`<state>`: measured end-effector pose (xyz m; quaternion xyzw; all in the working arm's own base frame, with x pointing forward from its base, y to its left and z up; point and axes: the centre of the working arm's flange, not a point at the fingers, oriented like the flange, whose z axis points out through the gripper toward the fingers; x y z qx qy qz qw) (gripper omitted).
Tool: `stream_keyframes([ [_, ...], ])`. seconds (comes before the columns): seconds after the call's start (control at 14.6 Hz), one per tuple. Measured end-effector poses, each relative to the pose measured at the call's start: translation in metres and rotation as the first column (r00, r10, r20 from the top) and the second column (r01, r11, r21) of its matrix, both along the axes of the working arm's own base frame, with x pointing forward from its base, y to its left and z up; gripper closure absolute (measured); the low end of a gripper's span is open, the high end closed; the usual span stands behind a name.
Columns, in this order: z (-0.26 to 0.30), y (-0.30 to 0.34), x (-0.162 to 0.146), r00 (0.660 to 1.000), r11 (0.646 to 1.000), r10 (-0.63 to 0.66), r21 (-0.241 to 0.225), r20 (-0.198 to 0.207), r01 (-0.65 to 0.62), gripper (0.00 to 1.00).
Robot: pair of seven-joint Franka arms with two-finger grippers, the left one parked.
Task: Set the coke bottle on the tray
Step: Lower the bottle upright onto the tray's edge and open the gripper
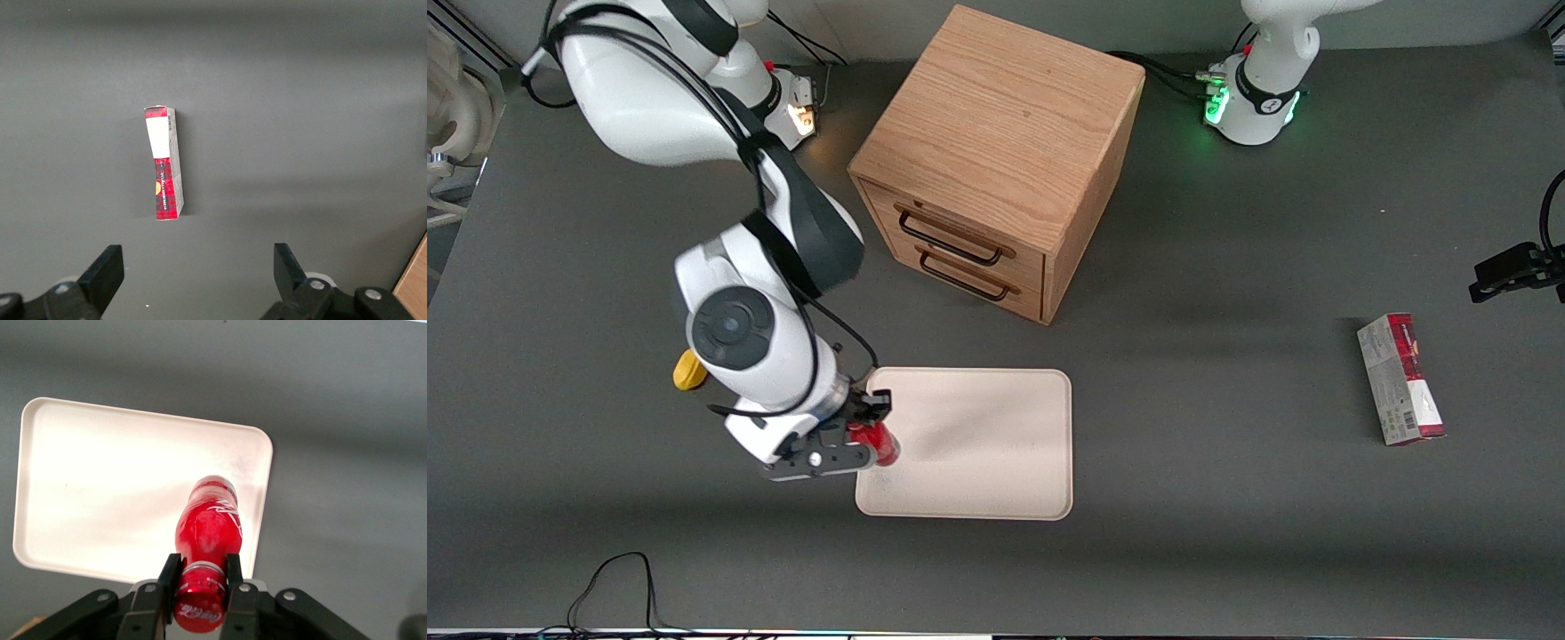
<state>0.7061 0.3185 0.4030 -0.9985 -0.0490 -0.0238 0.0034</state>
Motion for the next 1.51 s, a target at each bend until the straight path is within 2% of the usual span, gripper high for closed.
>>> stream_keyframes([
  [0.14, -0.036, -0.004, 0.012, 1.000, 1.000, -0.006, 0.004, 0.009, 0.006, 0.68],
  [0.27, -0.064, -0.008, 0.019, 1.000, 1.000, -0.005, -0.014, 0.007, 0.005, 0.68],
  [0.41, -0.080, -0.009, 0.020, 1.000, 0.999, 0.000, -0.034, 0.003, 0.000, 0.68],
  [0.55, -0.079, -0.009, 0.021, 1.000, 1.000, 0.002, -0.031, 0.010, -0.001, 0.68],
  [0.62, -0.079, -0.008, 0.021, 1.000, 1.000, 0.002, -0.029, 0.014, -0.002, 0.65],
  [1.03, -0.075, -0.007, 0.026, 0.998, 1.000, 0.003, -0.010, 0.057, -0.003, 0.06],
  [1.1, -0.071, -0.009, 0.028, 0.998, 1.000, 0.001, -0.011, 0.067, -0.001, 0.00],
  [1.24, -0.055, -0.014, 0.031, 0.996, 1.000, -0.004, -0.015, 0.092, 0.005, 0.00],
  [1.37, -0.030, -0.025, 0.027, 0.995, 0.998, 0.007, -0.058, 0.102, -0.001, 0.00],
  [1.51, 0.000, -0.047, 0.018, 0.996, 0.996, 0.000, -0.085, 0.091, 0.008, 0.00],
])
